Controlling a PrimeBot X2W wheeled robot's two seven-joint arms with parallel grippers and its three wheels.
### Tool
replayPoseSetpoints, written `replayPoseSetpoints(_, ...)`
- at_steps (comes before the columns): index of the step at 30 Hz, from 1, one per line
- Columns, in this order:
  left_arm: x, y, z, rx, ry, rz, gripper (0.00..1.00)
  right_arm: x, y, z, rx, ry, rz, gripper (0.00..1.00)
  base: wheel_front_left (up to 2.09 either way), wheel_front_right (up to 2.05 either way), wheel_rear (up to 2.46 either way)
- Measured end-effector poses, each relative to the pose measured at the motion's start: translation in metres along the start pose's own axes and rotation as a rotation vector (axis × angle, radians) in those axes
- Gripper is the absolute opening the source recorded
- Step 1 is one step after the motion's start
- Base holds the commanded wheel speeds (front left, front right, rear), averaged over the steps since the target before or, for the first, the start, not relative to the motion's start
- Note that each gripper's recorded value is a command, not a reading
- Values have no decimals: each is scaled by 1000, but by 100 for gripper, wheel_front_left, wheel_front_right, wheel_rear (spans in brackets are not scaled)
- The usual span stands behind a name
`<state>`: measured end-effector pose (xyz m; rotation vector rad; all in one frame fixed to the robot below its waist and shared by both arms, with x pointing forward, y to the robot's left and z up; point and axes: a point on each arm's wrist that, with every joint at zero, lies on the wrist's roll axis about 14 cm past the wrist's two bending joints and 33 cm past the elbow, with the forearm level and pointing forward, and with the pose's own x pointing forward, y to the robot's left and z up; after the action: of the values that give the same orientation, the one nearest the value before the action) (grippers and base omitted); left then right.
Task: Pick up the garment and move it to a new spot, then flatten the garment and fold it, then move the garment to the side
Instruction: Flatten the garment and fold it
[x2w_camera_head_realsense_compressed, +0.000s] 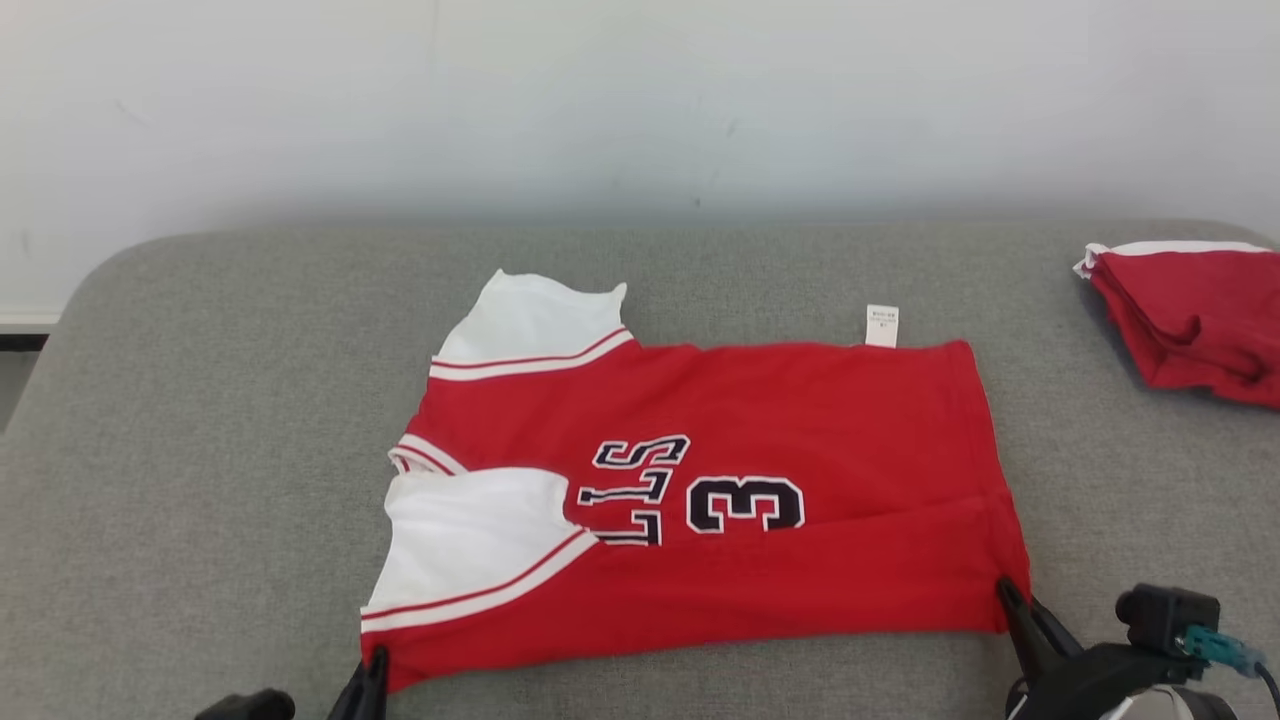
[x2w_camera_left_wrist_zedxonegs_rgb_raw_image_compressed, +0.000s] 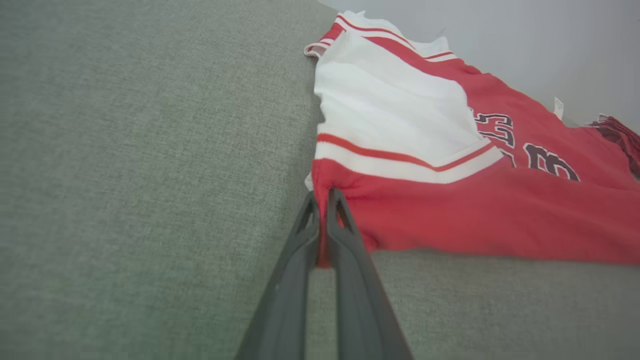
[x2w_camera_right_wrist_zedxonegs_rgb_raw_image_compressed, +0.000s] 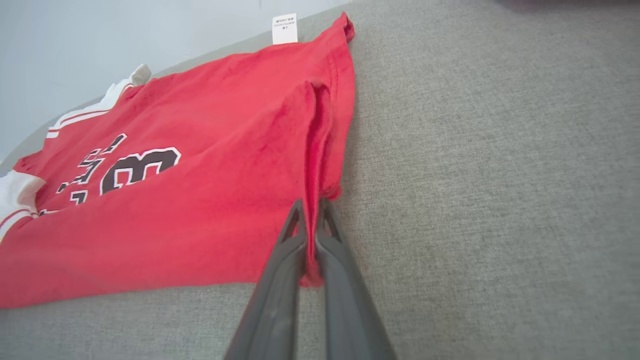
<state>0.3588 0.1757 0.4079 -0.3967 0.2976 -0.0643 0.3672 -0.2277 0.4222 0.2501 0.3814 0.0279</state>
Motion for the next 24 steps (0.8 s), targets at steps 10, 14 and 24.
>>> replayPoseSetpoints(10,-30,0,-10,-17,8,13,0,-34,-8,-11,20,26,-29,0,0,0,0)
replayPoseSetpoints(14,-34,-2,-12,-20,13,14,28,-40,-9,-11,21,23,-41,38,0,0,0)
replayPoseSetpoints(24,-32,-9,41,50,-166,6,100,-43,12,51,-25,-239,8,100,0,0,0)
